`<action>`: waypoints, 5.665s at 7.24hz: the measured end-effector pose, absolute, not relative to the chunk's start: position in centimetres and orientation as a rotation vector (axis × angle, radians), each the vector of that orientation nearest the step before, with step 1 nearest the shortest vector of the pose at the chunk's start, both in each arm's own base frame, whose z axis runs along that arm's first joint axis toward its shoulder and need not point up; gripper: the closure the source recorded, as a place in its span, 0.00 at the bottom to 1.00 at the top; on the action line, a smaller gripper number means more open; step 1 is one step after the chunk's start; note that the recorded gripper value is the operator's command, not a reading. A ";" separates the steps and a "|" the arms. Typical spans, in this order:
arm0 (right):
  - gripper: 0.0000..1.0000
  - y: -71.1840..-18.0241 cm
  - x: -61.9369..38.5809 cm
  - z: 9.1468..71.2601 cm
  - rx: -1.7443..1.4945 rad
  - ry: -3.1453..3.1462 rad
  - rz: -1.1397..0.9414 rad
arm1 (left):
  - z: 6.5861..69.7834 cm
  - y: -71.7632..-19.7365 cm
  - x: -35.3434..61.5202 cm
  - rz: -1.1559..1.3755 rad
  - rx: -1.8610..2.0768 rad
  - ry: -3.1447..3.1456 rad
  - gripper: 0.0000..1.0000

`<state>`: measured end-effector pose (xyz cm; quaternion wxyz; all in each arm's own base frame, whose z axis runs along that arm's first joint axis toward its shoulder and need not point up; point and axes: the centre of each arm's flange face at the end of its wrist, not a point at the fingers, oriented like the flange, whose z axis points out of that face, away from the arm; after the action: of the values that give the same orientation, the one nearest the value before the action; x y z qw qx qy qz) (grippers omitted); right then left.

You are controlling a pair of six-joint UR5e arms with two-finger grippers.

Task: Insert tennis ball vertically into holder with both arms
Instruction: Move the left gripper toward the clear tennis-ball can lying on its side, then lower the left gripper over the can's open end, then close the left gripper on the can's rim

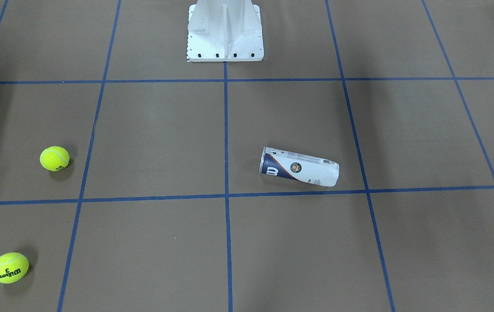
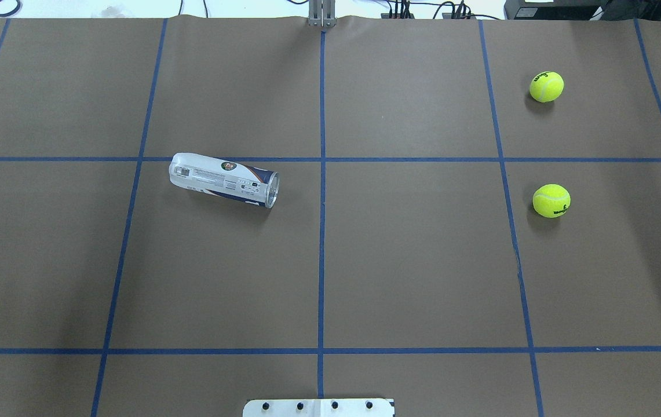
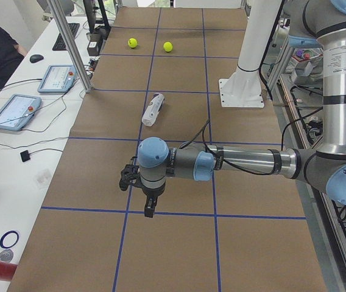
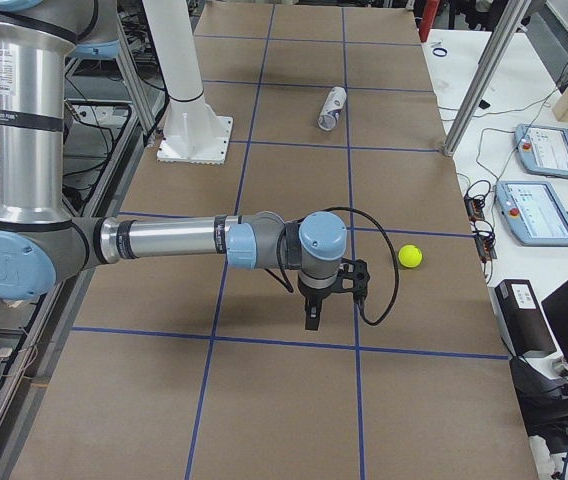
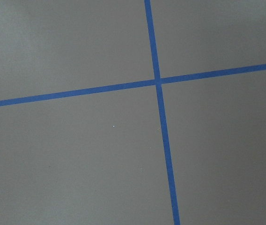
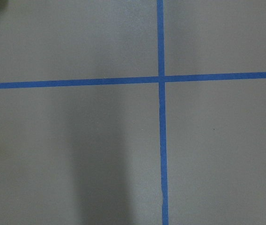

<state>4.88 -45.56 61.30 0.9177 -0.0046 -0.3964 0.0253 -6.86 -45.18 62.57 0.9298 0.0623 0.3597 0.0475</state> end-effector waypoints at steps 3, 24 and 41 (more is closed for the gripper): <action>0.01 -45.4 4.9 61.2 -0.008 -0.817 0.051 | 62.5 -45.2 -6.8 0.100 0.130 0.736 0.01; 0.01 -47.4 4.5 58.9 0.026 -0.866 0.035 | 18.2 -45.6 53.5 1.561 0.807 0.298 0.02; 0.01 -47.4 4.4 58.9 0.026 -0.865 0.034 | 21.5 -47.2 57.7 1.522 0.847 0.198 0.01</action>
<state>4.44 -47.43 58.92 0.9077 0.0126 -0.4190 0.0163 57.70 -47.24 21.51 0.6399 0.3712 0.0867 0.6672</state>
